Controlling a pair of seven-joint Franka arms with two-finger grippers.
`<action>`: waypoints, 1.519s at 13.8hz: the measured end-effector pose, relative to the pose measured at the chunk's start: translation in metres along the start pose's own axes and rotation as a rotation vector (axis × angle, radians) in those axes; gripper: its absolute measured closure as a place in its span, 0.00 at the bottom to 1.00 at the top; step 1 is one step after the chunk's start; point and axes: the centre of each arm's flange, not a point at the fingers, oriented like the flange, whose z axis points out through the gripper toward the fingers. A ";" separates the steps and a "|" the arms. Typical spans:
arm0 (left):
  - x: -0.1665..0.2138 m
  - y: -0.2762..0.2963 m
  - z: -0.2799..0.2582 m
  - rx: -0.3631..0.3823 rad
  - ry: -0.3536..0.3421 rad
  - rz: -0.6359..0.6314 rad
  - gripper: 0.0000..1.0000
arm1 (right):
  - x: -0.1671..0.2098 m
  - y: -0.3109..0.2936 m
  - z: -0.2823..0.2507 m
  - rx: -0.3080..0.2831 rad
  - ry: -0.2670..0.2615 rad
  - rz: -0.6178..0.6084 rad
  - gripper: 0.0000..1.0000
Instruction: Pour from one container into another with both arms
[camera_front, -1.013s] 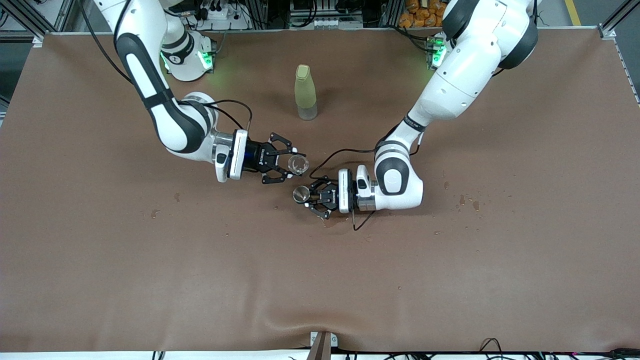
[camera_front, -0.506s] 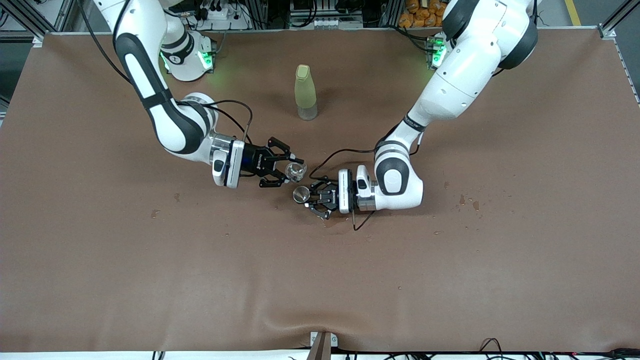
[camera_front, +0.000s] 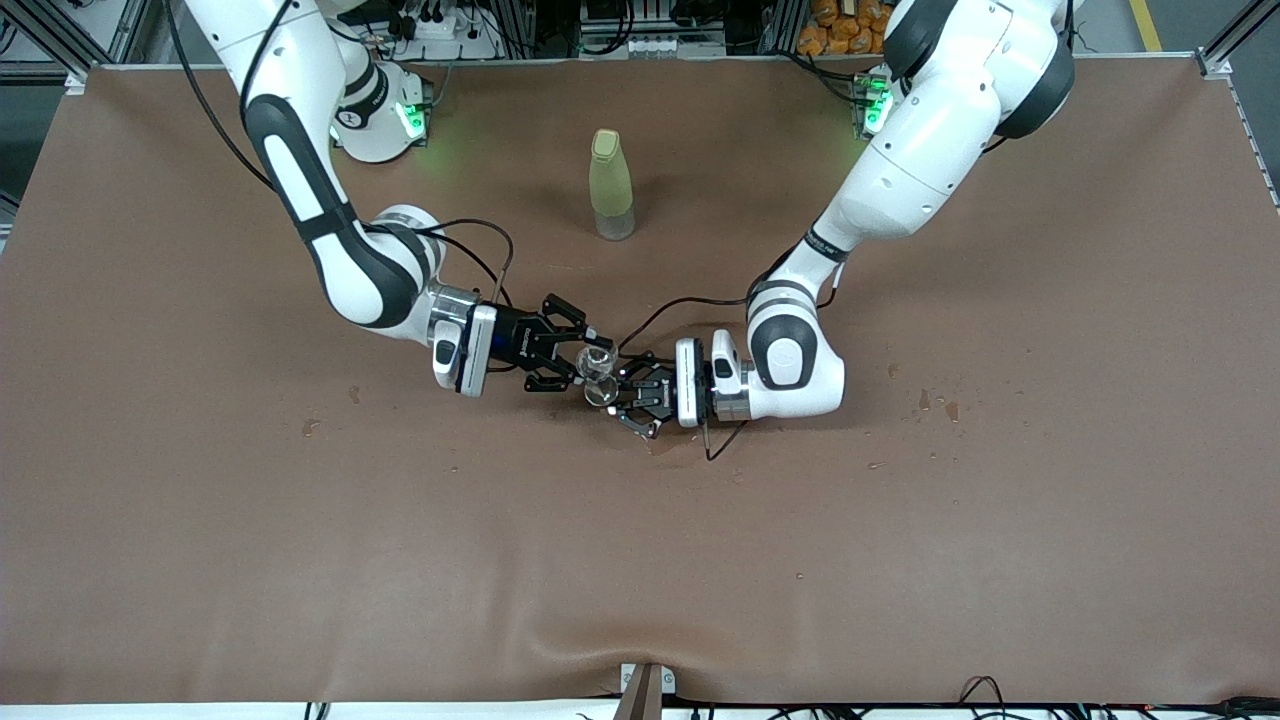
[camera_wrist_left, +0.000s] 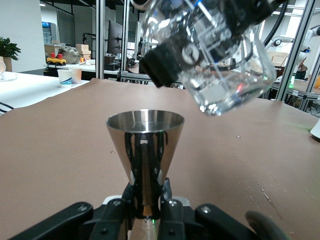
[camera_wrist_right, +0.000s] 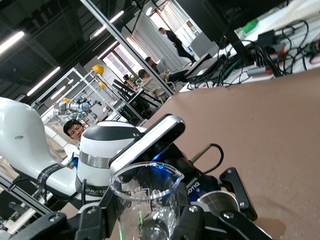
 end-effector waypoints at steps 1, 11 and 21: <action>0.000 0.000 0.001 -0.001 0.000 0.000 0.79 | 0.000 0.000 0.000 0.000 0.000 0.022 0.50; 0.000 0.001 0.001 -0.002 0.000 0.000 0.79 | -0.004 -0.003 0.006 0.006 -0.010 0.277 0.50; 0.000 0.000 0.000 0.000 -0.001 0.001 0.79 | -0.009 -0.004 0.010 -0.027 -0.024 0.543 0.50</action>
